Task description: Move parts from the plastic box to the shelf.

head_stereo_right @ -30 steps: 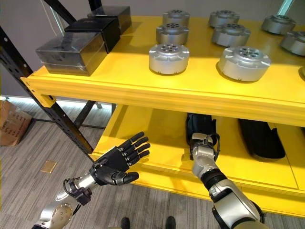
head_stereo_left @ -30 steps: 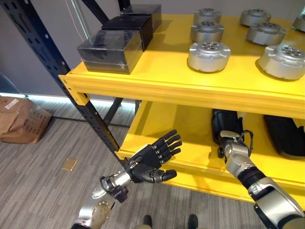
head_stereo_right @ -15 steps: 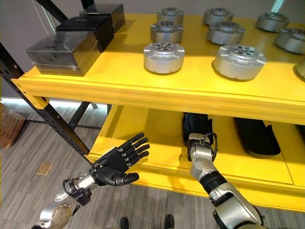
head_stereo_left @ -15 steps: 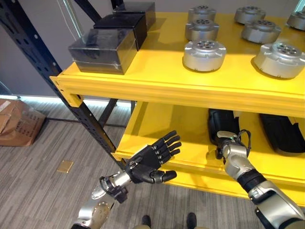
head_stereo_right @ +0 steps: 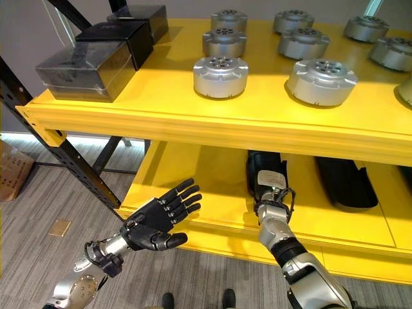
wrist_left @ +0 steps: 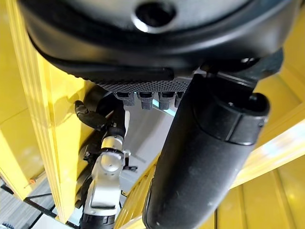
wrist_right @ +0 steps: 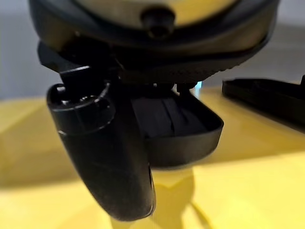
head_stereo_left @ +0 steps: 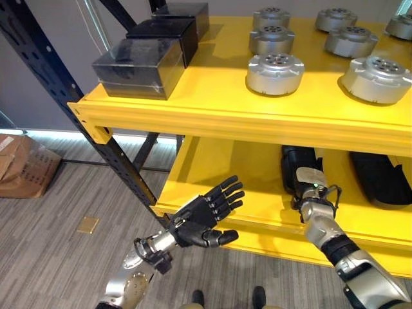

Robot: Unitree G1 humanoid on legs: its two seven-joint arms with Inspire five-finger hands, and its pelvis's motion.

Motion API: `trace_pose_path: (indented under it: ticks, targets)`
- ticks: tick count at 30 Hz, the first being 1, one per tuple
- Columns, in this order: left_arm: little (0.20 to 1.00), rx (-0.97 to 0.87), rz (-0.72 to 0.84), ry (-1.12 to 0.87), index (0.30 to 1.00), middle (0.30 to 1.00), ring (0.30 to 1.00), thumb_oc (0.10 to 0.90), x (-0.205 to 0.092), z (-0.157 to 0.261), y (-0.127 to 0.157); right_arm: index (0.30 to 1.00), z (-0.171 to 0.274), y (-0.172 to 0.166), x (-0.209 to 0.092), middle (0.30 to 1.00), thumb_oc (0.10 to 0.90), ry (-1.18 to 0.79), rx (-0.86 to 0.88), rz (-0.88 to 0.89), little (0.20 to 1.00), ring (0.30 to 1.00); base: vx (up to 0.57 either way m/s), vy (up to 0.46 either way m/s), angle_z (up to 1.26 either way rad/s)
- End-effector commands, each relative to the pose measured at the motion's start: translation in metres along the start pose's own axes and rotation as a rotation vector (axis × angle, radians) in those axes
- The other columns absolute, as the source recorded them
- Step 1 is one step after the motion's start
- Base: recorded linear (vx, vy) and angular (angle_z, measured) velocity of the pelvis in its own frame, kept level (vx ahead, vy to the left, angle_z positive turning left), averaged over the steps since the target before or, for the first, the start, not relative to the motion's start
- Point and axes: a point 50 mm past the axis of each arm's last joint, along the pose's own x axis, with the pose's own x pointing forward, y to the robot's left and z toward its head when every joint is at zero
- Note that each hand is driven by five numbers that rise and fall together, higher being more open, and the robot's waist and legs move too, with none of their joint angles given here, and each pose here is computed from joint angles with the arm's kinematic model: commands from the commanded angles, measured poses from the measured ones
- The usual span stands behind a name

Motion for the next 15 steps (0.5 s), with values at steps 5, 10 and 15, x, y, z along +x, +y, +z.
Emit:
trace_pose_path:
  ticks: [5, 10, 15]
  targets:
    - [1.0, 0.113, -0.138, -0.211, 1.0, 1.0, 1.0, 0.9, 0.016, 0.041, -0.015, 1.0, -0.003, -0.049, 0.006, 1.0, 0.9, -0.071, -0.067, -0.21, 1.0, 1.0, 0.0, 0.016, -0.01]
    - [1.0, 0.122, -0.137, -0.212, 1.0, 1.0, 1.0, 0.9, 0.015, 0.042, -0.017, 1.0, 0.002, -0.056, 0.002, 1.0, 0.9, -0.11, -0.087, -0.212, 1.0, 1.0, 0.0, 0.002, -0.01]
    - [1.0, 0.137, -0.099, -0.236, 1.0, 1.0, 1.0, 0.9, 0.01, 0.045, -0.017, 1.0, 0.015, -0.072, -0.013, 1.0, 0.9, -0.25, -0.013, -0.26, 1.0, 1.0, 0.0, 0.019, -0.06]
